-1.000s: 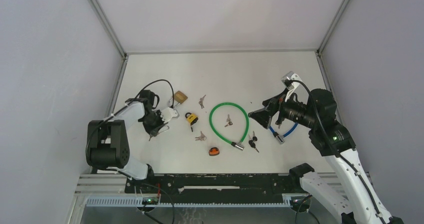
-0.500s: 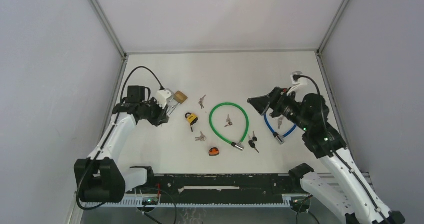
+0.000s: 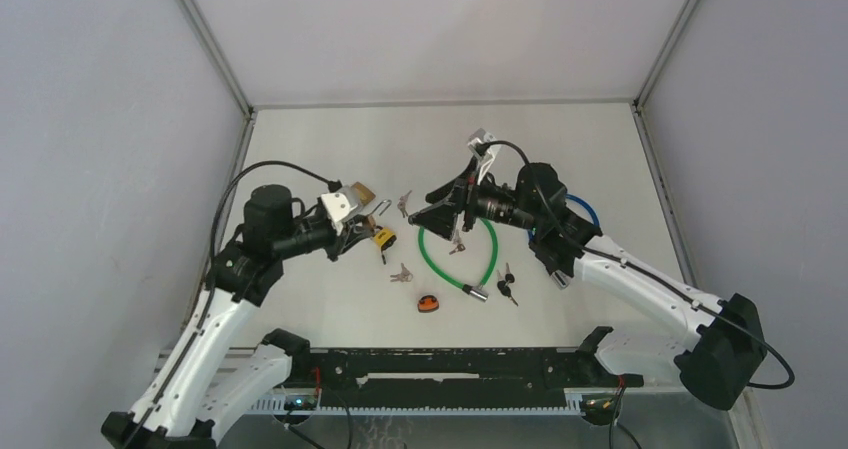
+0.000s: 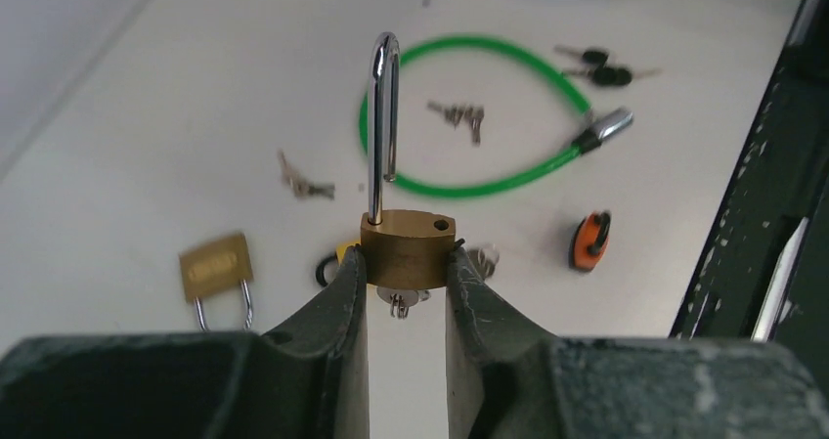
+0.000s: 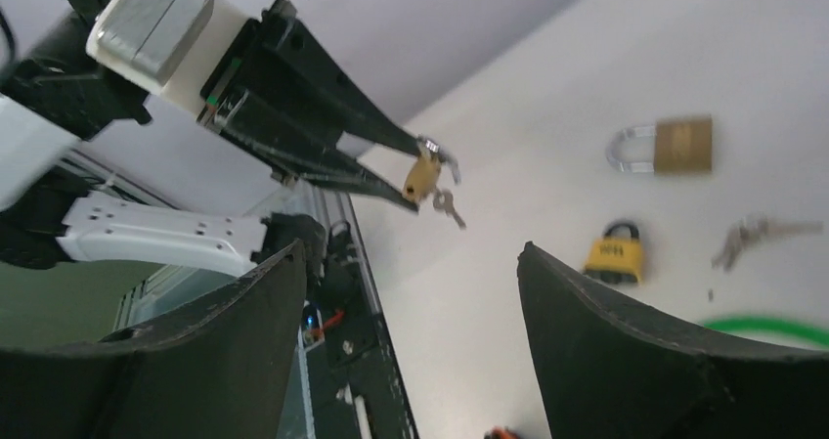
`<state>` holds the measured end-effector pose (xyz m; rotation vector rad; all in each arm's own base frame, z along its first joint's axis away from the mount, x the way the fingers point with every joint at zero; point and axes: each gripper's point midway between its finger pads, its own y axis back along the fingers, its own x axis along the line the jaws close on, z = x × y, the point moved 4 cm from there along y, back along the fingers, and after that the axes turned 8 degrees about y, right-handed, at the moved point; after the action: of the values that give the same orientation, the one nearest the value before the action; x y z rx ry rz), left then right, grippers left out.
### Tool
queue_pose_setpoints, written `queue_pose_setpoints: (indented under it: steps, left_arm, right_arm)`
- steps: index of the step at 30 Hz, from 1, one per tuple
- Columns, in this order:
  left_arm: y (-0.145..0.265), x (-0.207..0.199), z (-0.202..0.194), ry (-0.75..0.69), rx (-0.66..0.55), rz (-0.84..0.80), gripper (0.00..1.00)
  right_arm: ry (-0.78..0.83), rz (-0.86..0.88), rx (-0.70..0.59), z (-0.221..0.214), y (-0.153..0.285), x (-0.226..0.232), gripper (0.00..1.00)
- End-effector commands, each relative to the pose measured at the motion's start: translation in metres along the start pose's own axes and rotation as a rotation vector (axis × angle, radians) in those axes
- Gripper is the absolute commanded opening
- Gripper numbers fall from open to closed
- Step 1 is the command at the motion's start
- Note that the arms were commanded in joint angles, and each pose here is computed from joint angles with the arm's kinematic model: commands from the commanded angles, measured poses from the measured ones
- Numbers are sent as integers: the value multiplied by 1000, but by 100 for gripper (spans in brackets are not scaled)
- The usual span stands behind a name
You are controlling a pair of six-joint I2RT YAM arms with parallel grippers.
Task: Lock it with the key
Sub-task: Pick up the lock from the center of the board.
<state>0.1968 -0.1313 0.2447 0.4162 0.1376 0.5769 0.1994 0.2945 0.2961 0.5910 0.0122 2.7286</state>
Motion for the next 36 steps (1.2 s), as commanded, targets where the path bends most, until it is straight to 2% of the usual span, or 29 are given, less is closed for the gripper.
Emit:
queue_pose_setpoints:
  steps: [1,7,13,16,17,19,21,24,25,28,32,36]
  left_arm:
    - [19,-21,84,-79,-282,-33,0]
    - [23,-39,112,-35,-375,-96,0]
    - [22,-47,120,-43,-412,-112,0]
    - [24,-48,124,-52,-425,-107,0]
    - [24,-48,124,-51,-425,-106,0]
    - [24,-49,125,-49,-426,-110,0]
    - [24,-50,125,-45,-430,-119,0]
    - [24,-50,127,-41,-436,-118,0]
    - [23,-50,126,-38,-433,-117,0]
    - [21,-52,127,-24,-431,-121,0]
    - [19,-52,127,-29,-438,-85,0]
    - [21,-45,127,-15,-461,-15,0]
  right_arm:
    - [192,188,-182,56,-4,39,85]
    - [254,298,-220,63,-12,59,84]
    - [269,283,-257,77,-20,66,82]
    - [260,254,-259,80,-24,63,76]
    - [263,259,-260,80,-24,63,72]
    - [264,279,-255,79,-25,66,55]
    - [264,277,-248,78,-25,66,47]
    - [275,272,-245,78,-23,66,26]
    - [274,267,-248,79,-23,66,24]
    - [253,257,-268,83,-25,65,22]
    - [183,143,-285,85,-30,50,36]
    - [165,12,-280,84,-28,38,36]
